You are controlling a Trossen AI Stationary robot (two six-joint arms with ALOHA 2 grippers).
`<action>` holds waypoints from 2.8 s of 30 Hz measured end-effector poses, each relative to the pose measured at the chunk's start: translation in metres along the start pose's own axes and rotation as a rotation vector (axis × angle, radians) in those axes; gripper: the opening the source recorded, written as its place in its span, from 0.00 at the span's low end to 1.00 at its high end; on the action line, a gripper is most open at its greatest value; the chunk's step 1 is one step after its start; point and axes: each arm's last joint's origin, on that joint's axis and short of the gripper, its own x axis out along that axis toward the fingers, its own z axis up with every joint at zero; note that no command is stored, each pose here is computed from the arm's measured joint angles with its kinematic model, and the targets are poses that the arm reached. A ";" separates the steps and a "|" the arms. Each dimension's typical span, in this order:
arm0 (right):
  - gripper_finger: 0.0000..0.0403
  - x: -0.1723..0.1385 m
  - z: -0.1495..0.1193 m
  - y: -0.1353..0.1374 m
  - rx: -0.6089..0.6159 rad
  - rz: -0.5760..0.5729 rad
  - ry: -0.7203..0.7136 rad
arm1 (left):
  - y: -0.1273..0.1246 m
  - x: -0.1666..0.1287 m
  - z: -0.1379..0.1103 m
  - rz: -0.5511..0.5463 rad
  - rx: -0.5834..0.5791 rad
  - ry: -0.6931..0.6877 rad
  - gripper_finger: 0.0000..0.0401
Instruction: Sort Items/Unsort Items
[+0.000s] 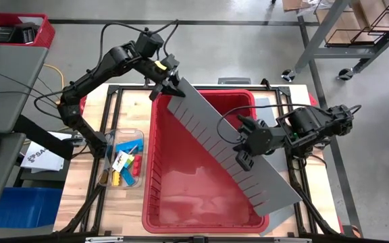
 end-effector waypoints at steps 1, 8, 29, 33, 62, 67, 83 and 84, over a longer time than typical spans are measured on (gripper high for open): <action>0.00 0.000 0.000 0.001 0.001 0.007 -0.003 | -0.001 0.000 0.000 -0.026 0.012 -0.004 0.09; 0.15 0.001 0.006 0.003 -0.032 0.006 -0.077 | -0.005 -0.015 -0.002 -0.013 0.023 -0.004 0.01; 0.49 -0.060 -0.012 -0.004 0.133 0.098 0.041 | -0.016 -0.072 -0.020 0.113 0.004 0.035 0.00; 0.49 -0.043 -0.034 0.009 0.130 0.045 0.106 | -0.014 -0.075 -0.020 0.128 0.004 0.031 0.00; 0.49 0.099 -0.014 -0.053 -0.143 -0.299 0.181 | -0.039 -0.089 -0.012 0.137 0.046 -0.032 0.00; 0.49 0.094 -0.008 -0.056 -0.178 -0.277 0.133 | -0.045 -0.092 -0.011 0.139 0.056 -0.038 0.00; 0.49 0.140 -0.013 -0.078 -0.174 -0.095 0.275 | -0.048 -0.094 -0.011 0.158 0.062 -0.036 0.00; 0.49 0.143 -0.015 -0.076 -0.173 -0.061 0.280 | -0.047 -0.094 -0.011 0.172 0.064 -0.032 0.00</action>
